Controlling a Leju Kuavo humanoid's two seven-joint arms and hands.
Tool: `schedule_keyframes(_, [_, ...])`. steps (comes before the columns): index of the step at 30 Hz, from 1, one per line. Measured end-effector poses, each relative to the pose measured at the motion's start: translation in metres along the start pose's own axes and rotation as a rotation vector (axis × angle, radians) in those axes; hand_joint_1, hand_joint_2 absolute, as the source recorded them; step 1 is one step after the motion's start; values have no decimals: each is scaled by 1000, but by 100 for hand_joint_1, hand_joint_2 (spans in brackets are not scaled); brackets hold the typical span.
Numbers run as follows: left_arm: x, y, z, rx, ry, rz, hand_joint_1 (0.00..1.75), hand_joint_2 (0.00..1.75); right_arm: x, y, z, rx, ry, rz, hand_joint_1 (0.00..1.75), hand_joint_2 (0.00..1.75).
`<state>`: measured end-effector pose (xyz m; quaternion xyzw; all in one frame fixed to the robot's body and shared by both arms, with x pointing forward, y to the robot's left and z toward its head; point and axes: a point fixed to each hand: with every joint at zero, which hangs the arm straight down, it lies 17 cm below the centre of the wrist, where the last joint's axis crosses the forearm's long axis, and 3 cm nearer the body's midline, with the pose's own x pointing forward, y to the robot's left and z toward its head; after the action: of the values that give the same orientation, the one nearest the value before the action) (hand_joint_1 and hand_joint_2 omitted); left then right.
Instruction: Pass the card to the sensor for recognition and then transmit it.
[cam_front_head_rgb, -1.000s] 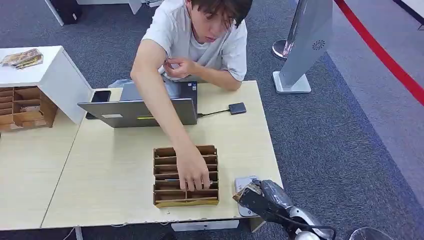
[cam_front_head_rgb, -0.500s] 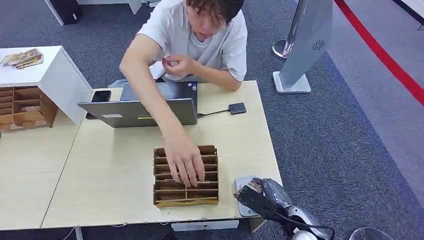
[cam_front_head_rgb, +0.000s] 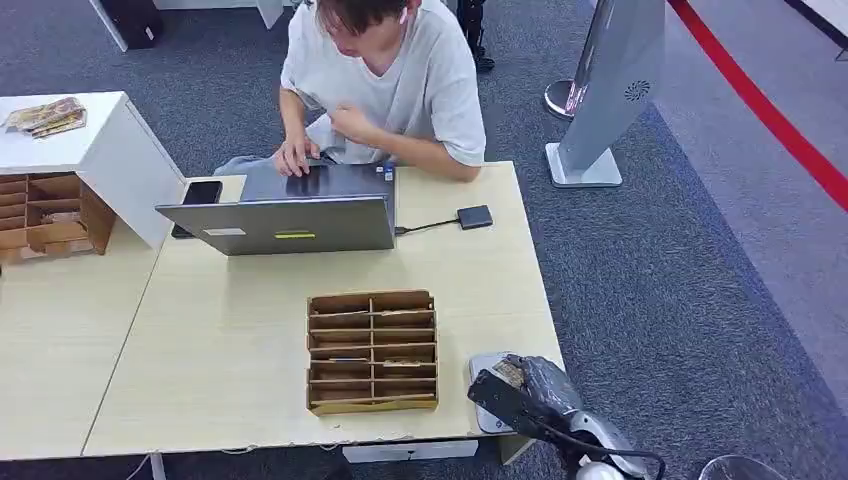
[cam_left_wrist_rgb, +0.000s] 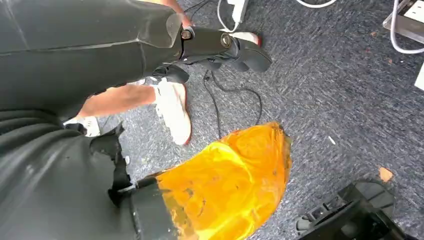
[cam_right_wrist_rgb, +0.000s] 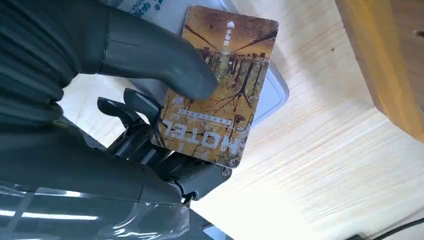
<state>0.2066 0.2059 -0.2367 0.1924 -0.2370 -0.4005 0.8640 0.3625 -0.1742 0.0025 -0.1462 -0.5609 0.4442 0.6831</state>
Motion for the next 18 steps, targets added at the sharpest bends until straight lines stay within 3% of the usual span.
schedule_keyframes(18, [1, -1, 0, -6, -3, -6, 0, 0, 0, 6, -2, 4, 12, -4, 175, 175])
